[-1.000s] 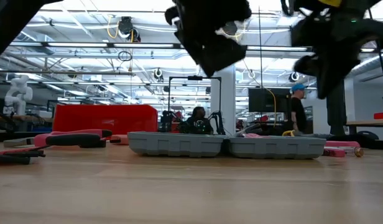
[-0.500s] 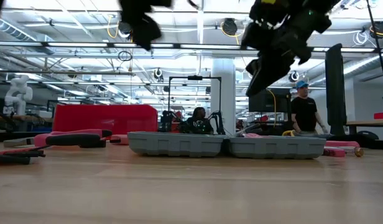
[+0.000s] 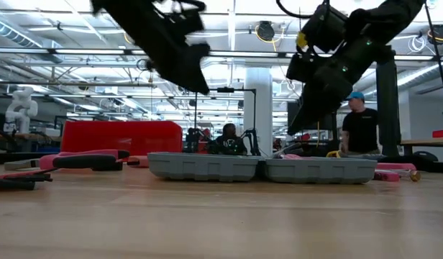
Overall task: Prefit tool cases
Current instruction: Put the orange hammer into the gray pre-fit tool case
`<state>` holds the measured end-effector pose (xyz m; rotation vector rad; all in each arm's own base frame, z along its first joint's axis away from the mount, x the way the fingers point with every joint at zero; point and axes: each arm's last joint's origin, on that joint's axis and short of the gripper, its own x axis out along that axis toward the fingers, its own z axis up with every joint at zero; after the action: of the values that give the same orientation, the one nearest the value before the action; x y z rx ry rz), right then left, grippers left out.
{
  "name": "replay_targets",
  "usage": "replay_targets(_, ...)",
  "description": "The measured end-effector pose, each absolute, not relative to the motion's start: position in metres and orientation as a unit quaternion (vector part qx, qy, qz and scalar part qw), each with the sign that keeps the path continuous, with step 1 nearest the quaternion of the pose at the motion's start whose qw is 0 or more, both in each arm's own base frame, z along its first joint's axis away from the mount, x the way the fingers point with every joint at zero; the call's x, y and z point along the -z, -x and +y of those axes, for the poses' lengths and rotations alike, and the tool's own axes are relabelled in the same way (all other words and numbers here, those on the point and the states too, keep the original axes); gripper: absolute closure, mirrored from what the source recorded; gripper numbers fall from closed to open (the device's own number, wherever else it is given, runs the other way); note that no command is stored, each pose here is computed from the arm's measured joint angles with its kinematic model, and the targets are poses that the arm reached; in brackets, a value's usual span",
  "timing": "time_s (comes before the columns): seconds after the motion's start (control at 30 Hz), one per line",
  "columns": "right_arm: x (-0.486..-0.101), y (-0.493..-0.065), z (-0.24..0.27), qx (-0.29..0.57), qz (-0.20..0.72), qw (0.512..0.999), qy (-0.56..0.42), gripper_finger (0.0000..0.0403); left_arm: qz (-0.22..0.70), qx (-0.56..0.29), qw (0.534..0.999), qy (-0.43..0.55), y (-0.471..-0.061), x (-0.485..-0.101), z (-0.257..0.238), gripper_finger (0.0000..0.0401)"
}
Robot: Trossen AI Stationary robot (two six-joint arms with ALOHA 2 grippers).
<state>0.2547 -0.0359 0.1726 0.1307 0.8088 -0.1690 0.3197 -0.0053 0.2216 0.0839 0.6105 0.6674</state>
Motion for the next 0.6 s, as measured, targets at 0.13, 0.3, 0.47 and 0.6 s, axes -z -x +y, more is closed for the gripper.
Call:
replay_targets(0.13, -0.169, -0.257, -0.032, 0.113, 0.396, 0.909, -0.070, 0.0403, 0.280, -0.289, 0.913, -0.063, -0.344, -0.226, 0.031, 0.0200)
replay_targets(0.3, -0.162, -0.262, -0.034, 0.131, 0.390, 0.909, -0.072, 0.0403, 0.311, -0.233, 0.920, -0.051, -0.353, -0.208, 0.062, 0.0200)
replay_targets(0.47, -0.146, -0.268, -0.034, 0.135, 0.411, 0.898, -0.081, 0.0403, 0.332, -0.170, 0.926, -0.053, -0.357, -0.193, 0.077, 0.0200)
replay_targets(0.6, -0.137, -0.272, -0.035, 0.136, 0.413, 0.896, -0.084, 0.0403, 0.346, -0.143, 0.926, -0.045, -0.360, -0.179, 0.080, 0.0200)
